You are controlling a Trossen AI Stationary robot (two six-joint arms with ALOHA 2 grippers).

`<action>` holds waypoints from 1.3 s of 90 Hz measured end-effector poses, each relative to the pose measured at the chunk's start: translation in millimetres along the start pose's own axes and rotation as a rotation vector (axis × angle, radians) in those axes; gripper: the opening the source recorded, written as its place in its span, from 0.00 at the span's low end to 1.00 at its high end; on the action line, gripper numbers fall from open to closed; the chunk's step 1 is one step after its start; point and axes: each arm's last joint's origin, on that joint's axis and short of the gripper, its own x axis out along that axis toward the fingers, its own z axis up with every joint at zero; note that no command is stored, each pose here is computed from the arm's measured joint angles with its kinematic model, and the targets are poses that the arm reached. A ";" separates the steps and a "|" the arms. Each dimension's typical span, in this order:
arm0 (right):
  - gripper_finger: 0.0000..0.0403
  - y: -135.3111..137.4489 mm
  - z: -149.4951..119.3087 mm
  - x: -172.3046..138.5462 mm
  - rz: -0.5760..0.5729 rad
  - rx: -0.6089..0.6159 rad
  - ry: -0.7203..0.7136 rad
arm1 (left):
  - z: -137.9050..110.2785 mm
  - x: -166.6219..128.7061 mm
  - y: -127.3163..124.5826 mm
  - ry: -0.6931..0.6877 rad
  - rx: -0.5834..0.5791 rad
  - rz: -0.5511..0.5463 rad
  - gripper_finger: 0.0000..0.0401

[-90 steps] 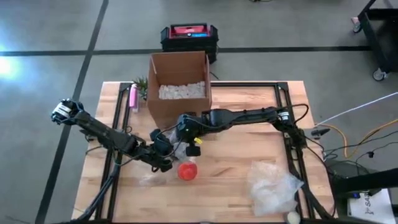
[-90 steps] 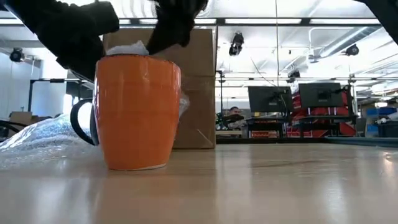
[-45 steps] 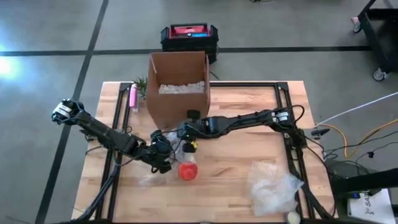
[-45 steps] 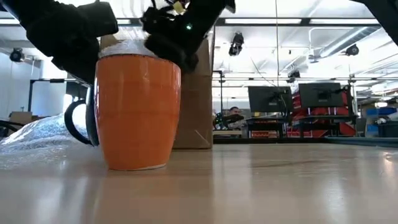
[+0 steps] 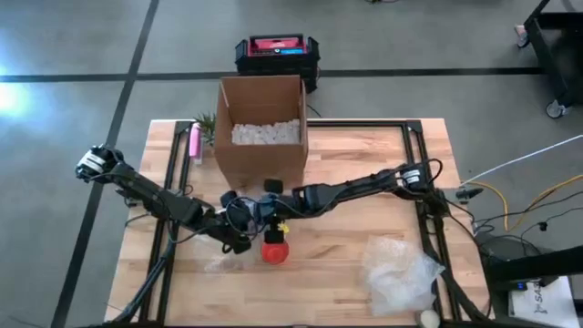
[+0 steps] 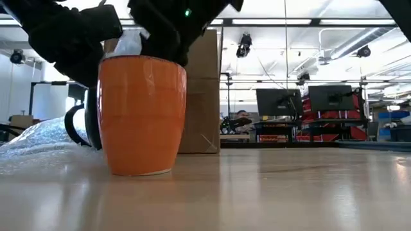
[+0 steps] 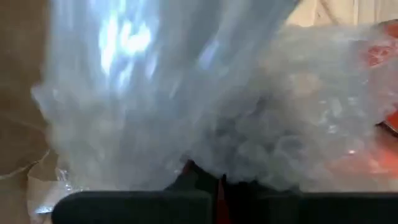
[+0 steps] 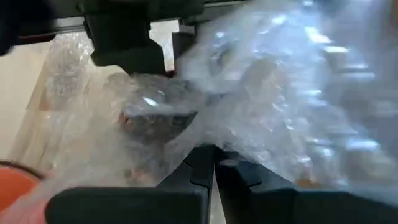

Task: Wrap mug
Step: Wrap the black mug with transparent bubble wrap

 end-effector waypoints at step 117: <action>0.00 -9.6 40.1 -47.3 0.022 -0.027 -0.054 | -2.7 6.6 1.3 -0.001 -0.024 -0.078 0.00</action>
